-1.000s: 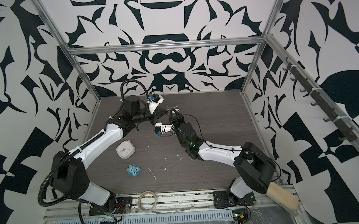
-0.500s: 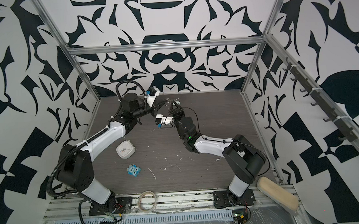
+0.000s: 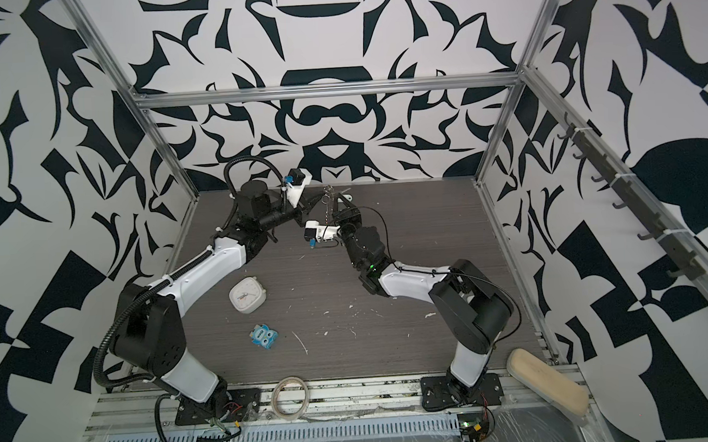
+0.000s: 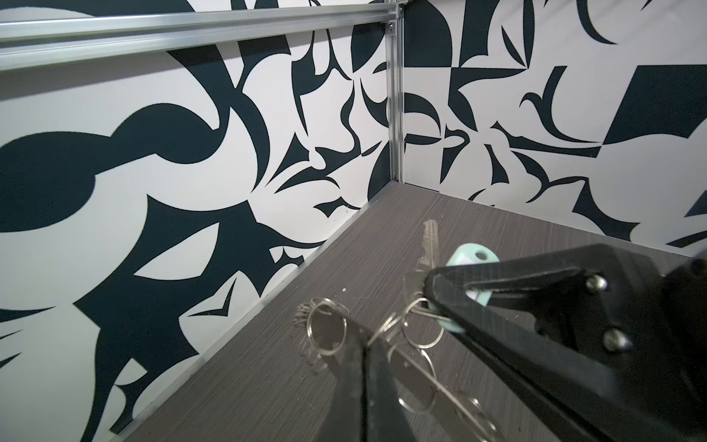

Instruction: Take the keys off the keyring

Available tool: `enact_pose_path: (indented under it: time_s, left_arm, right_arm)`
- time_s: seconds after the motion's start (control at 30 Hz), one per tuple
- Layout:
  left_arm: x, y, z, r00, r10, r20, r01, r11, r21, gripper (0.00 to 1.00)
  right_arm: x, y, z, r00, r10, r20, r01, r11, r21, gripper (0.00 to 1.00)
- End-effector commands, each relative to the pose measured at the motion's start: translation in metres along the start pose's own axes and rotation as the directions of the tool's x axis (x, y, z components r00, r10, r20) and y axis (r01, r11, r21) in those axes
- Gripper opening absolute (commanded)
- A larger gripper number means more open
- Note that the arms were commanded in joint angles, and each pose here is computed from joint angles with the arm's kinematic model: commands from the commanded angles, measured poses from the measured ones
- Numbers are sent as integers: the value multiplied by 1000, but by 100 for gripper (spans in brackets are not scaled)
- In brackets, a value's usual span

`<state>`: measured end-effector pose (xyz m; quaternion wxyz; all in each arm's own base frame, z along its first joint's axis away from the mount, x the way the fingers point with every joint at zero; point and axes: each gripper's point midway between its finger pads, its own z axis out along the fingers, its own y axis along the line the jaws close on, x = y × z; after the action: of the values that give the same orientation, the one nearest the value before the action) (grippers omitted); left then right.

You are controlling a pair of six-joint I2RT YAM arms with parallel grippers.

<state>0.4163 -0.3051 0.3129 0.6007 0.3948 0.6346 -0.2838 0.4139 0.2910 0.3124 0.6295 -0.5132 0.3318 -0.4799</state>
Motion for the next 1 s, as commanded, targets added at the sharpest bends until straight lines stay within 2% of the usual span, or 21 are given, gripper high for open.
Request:
enact_pose_path:
  time_s: [0.0,0.13,0.27,0.33,0.4,0.63,0.7,0.83,0.97]
  left_arm:
    - [-6,-45,18,1000,6,-9,-5,992,123,0]
    - [0,-45,17,999,32,-31,-28,993,114,0]
    - [-1,-41,12,995,87,-54,-82,992,94,0]
    - [-3,-41,11,990,117,-74,-109,988,109,0]
    - [-5,-43,10,986,143,-87,-131,983,132,0]
    - [-1,-49,4,973,200,-112,-180,969,167,0]
    - [0,-48,2,971,208,-120,-186,967,172,0]
    - [-3,-47,0,966,226,-127,-201,962,186,0]
    - [-3,-45,-2,962,238,-132,-209,957,202,0]
  right_arm:
    - [-51,-78,1,972,121,201,-158,971,181,0]
    - [-50,-73,2,964,171,205,-199,971,129,0]
    - [-45,-52,-5,955,233,183,-242,970,26,0]
    - [-44,-41,-9,951,256,172,-256,966,-20,6]
    - [-40,-40,-11,942,299,154,-298,954,-34,18]
    - [-31,-42,-20,907,395,148,-385,918,-94,39]
    - [-29,-44,-27,887,437,150,-423,899,-116,47]
    - [-21,-49,-43,840,525,133,-504,848,-167,50]
    - [-9,-50,-59,782,617,89,-583,775,-245,50]
